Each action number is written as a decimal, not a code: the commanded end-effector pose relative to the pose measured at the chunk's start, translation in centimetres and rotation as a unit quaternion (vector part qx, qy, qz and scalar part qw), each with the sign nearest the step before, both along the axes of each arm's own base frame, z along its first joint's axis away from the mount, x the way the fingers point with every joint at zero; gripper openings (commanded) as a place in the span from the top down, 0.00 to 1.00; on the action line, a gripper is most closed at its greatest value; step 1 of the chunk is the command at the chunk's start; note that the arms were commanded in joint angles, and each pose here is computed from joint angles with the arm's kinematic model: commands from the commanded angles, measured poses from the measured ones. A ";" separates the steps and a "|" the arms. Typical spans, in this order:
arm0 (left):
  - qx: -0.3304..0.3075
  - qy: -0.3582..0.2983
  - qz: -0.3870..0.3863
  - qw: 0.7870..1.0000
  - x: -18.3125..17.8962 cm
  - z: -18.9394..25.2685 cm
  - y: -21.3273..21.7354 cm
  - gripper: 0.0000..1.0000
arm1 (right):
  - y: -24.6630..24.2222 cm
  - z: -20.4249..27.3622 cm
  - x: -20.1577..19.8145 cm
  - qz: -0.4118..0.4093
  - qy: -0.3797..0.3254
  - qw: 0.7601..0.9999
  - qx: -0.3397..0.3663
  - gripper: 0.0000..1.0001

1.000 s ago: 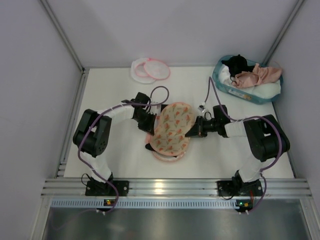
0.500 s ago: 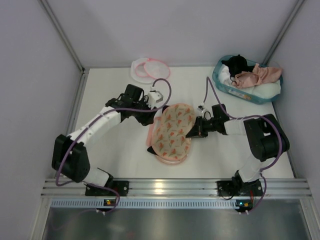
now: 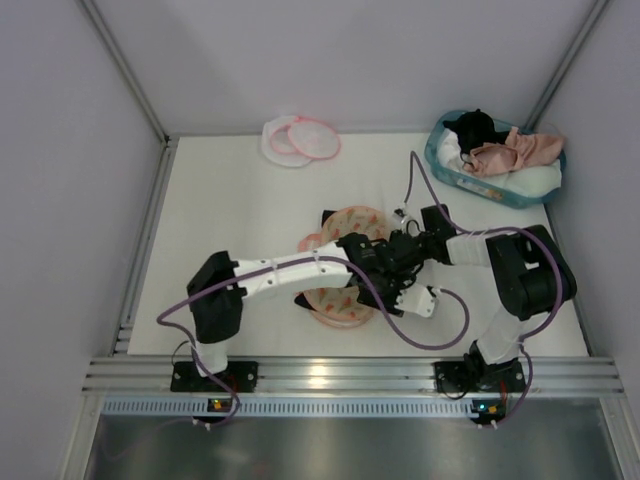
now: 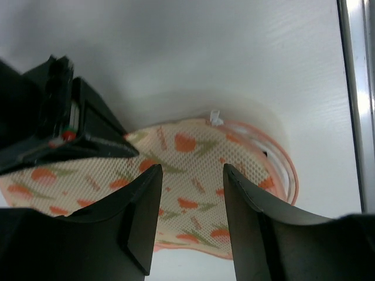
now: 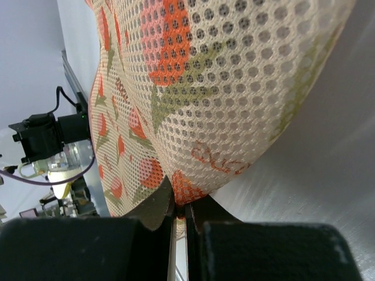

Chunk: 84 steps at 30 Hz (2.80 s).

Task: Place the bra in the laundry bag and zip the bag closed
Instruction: Zip the laundry bag at the center of the board.

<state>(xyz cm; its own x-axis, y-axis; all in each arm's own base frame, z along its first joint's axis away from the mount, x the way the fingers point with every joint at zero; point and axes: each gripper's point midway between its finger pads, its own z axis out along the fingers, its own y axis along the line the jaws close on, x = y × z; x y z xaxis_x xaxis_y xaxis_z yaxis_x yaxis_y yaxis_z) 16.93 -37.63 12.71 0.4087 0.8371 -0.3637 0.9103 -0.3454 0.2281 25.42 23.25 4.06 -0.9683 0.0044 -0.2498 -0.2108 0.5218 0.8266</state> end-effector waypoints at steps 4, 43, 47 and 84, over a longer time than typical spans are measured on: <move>0.094 -0.038 -0.023 0.995 -0.1 -2.6 -1.2 0.47 | 1.5 1.1 0.8 0.021 -0.023 1.000 0.000 1.00; 0.227 0.068 -0.020 0.971 -7.1 -8.7 1.3 1.00 | 1.3 0.8 2.1 0.023 -0.059 0.997 -0.046 1.00; 0.218 0.093 -0.021 0.971 -8.4 -8.3 1.3 1.00 | 1.2 0.8 2.4 0.024 -0.066 0.996 -0.048 1.00; 0.076 -0.045 0.054 0.995 -0.1 -7.2 -4.0 1.00 | -3.1 1.9 -4.2 0.073 0.059 0.996 -0.012 0.08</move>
